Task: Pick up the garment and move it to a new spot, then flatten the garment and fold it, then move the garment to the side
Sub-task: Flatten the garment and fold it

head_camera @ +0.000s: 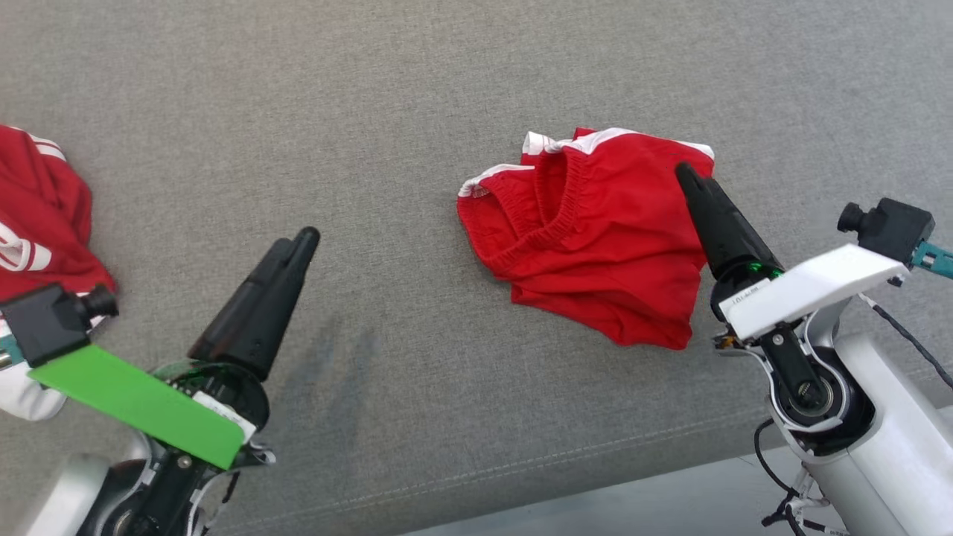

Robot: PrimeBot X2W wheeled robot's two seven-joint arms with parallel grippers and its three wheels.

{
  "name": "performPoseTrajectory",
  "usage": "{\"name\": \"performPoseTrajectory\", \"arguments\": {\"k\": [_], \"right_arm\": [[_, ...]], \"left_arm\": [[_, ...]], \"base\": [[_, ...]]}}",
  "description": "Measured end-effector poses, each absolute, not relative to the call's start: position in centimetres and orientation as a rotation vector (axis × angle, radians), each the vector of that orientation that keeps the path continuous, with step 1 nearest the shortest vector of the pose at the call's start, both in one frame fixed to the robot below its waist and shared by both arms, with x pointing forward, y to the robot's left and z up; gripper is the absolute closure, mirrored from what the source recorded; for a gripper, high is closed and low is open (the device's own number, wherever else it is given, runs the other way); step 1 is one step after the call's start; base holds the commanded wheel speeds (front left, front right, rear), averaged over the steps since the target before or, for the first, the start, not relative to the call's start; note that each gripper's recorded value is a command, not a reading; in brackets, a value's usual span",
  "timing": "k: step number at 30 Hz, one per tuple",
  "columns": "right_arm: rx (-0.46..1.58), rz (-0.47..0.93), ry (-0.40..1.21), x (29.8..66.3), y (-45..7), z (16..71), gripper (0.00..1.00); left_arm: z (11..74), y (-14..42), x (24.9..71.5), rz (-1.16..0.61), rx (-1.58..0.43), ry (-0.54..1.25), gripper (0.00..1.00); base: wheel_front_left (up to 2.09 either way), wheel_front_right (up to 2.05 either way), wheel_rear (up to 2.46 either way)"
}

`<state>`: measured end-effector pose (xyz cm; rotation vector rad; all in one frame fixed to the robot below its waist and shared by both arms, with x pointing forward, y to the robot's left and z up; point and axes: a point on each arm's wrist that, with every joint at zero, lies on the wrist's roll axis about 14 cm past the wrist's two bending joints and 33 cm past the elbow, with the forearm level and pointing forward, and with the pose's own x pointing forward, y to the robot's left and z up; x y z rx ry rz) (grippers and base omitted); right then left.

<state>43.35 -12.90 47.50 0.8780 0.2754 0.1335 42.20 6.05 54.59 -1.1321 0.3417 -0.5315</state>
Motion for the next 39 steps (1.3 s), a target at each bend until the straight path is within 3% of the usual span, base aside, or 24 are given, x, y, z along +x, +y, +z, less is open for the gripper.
{"name": "performPoseTrajectory", "arguments": {"k": [15,39], "right_arm": [[0.892,-0.102,0.278,39.1,-16.9,43.8,0.0],[0.929,-0.241,0.299,37.3,-18.4,40.9,0.0]], "left_arm": [[54.8,-4.2,40.6,-0.864,-1.146,0.536,0.0],[48.8,-12.8,42.6,-1.019,-0.838,0.633,0.0]], "base": [[0.0,0.0,0.0],[0.0,0.0,0.0]]}}
